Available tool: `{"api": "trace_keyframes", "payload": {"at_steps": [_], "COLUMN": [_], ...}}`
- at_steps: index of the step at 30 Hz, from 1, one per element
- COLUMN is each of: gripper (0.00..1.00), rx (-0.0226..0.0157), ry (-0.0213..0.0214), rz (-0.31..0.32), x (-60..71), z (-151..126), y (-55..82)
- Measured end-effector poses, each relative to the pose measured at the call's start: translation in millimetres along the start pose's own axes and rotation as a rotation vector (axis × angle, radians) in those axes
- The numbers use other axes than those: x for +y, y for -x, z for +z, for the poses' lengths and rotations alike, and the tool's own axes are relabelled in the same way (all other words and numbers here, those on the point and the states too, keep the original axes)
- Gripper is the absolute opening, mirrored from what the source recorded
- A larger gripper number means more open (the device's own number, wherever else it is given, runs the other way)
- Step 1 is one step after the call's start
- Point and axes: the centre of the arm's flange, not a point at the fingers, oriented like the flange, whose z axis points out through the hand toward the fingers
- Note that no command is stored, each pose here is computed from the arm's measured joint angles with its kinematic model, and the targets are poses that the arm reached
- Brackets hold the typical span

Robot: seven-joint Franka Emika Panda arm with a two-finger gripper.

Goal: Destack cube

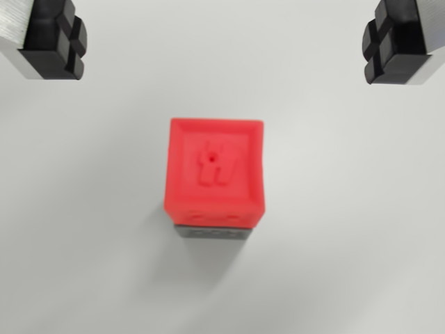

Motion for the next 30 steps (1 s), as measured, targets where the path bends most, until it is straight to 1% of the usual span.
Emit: {"api": "trace_keyframes", "payload": {"at_steps": [1, 5, 8, 12, 21, 26, 29, 30], "gripper": [1.00, 1.00, 1.00, 1.00, 1.00, 1.00, 1.00, 1.00], "rx": [-0.0001, 0.0006, 0.0006, -0.0001, -0.0004, -0.0005, -0.0009, -0.0008], "ry": [0.0000, 0.0024, 0.0031, 0.0020, 0.0030, 0.0037, 0.0031, 0.0034], "rz": [0.001, 0.004, 0.004, 0.004, 0.004, 0.004, 0.004, 0.004], "x": [-0.3, -0.9, -1.1, -0.9, -0.5, 0.0, 0.2, 0.2], "z": [4.8, 25.4, 38.9, 52.9, 87.2, 101.5, 109.8, 112.4], "y": [-0.5, -1.9, -1.7, -1.7, -1.7, -1.7, -1.7, -1.7]}}
